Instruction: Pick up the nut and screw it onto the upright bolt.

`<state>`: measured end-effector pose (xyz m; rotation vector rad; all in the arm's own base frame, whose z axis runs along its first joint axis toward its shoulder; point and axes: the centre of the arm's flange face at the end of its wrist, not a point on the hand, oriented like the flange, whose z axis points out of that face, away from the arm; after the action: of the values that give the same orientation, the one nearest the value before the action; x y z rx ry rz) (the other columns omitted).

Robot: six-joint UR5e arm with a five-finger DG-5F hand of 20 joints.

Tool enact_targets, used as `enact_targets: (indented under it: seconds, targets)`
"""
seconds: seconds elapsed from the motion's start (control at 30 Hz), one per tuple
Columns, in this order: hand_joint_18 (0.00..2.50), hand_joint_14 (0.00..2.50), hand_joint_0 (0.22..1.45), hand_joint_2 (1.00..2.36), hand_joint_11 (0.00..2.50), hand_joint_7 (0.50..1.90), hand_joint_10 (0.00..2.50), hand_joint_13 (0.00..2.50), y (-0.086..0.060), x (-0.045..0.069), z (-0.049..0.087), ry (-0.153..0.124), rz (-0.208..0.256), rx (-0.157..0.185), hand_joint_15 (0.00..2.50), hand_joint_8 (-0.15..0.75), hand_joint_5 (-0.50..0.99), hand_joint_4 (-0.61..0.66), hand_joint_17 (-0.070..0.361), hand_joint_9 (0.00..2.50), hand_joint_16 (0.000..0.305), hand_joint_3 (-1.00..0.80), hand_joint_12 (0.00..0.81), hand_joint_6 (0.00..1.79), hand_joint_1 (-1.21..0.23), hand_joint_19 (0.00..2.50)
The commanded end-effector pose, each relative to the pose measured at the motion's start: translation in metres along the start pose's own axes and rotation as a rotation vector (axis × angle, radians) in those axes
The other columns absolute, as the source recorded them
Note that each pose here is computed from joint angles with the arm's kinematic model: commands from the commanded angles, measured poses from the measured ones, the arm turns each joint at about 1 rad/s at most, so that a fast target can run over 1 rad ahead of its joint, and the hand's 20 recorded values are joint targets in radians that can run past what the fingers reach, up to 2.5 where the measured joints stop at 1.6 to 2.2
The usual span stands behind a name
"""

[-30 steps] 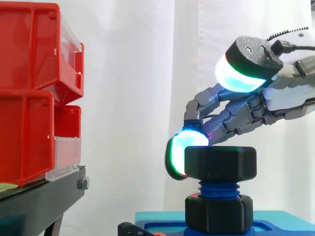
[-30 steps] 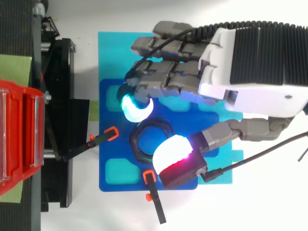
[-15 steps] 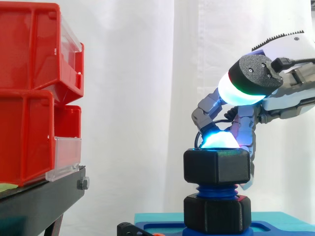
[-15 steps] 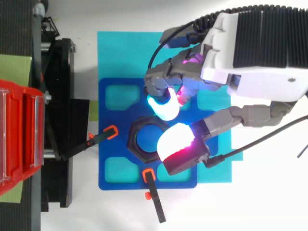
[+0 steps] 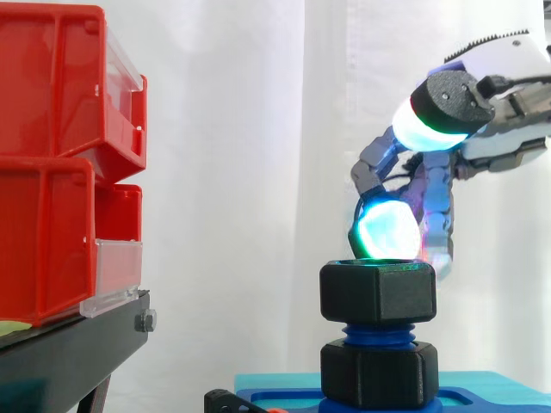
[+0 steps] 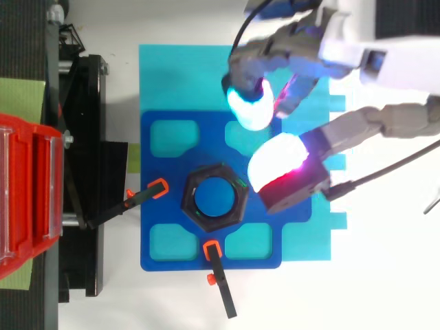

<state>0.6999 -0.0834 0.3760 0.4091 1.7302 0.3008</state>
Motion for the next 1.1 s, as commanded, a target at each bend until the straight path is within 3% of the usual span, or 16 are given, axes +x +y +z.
enact_targets:
  seconds: [0.0, 0.13, 0.23, 0.3, 0.37, 0.47, 0.6, 0.67, 0.83, 1.07]
  targets:
    - [0.25, 0.0, 0.49, 1.0, 0.0, 0.89, 0.0, 0.65, -0.002, -0.023, -0.015, -0.02, -0.043, 0.005, 0.0, 0.259, -0.05, 0.28, 0.05, 1.16, 0.022, -0.5, 0.218, 0.5, -0.25, 0.0]
    - [0.17, 0.0, 0.49, 1.0, 0.0, 0.76, 0.0, 0.58, 0.001, -0.031, -0.016, -0.04, -0.084, -0.002, 0.0, 0.249, -0.09, 0.25, 0.055, 1.08, 0.025, -0.5, 0.229, 0.5, -0.25, 0.0]
    - [0.0, 0.0, 0.48, 1.0, 0.0, 0.68, 0.0, 0.42, 0.004, -0.028, -0.015, -0.038, -0.086, -0.006, 0.0, 0.237, -0.12, 0.24, 0.066, 0.9, 0.029, -0.5, 0.259, 0.5, -0.23, 0.0]
    - [0.0, 0.0, 0.46, 1.0, 0.0, 0.62, 0.0, 0.24, 0.006, -0.027, -0.013, -0.044, -0.085, -0.012, 0.0, 0.213, -0.16, 0.19, 0.081, 0.65, 0.036, -0.5, 0.29, 0.5, -0.19, 0.0]
    - [0.0, 0.0, 0.46, 1.0, 0.0, 0.6, 0.0, 0.16, 0.011, -0.023, -0.007, -0.056, -0.079, -0.026, 0.0, 0.213, -0.18, 0.16, 0.086, 0.56, 0.038, -0.5, 0.305, 0.5, -0.17, 0.0]
    - [0.0, 0.0, 0.45, 1.0, 0.0, 0.58, 0.0, 0.0, 0.016, -0.012, 0.001, -0.062, -0.08, -0.04, 0.0, 0.194, -0.2, 0.12, 0.097, 0.32, 0.043, -0.5, 0.321, 0.5, -0.11, 0.0]
    - [0.0, 0.0, 0.44, 1.0, 0.0, 0.56, 0.0, 0.0, 0.025, -0.006, 0.006, -0.065, -0.081, -0.056, 0.0, 0.168, -0.22, 0.07, 0.112, 0.07, 0.05, -0.5, 0.336, 0.5, -0.05, 0.0]
    - [0.0, 0.0, 0.44, 1.0, 0.0, 0.57, 0.0, 0.0, 0.034, 0.007, 0.012, -0.057, -0.078, -0.07, 0.0, 0.155, -0.23, 0.05, 0.116, 0.0, 0.052, -0.5, 0.331, 0.5, -0.01, 0.0]
    - [0.0, 0.0, 0.43, 1.0, 0.0, 0.57, 0.0, 0.0, 0.039, 0.04, 0.029, -0.012, -0.047, -0.078, 0.0, 0.137, -0.23, 0.02, 0.123, 0.0, 0.055, -0.5, 0.33, 0.5, 0.0, 0.0]
    - [0.0, 0.0, 0.43, 1.0, 0.0, 0.57, 0.0, 0.0, 0.05, 0.054, 0.033, 0.0, -0.021, -0.095, 0.0, 0.144, -0.2, 0.06, 0.124, 0.0, 0.055, -0.5, 0.315, 0.5, -0.01, 0.0]
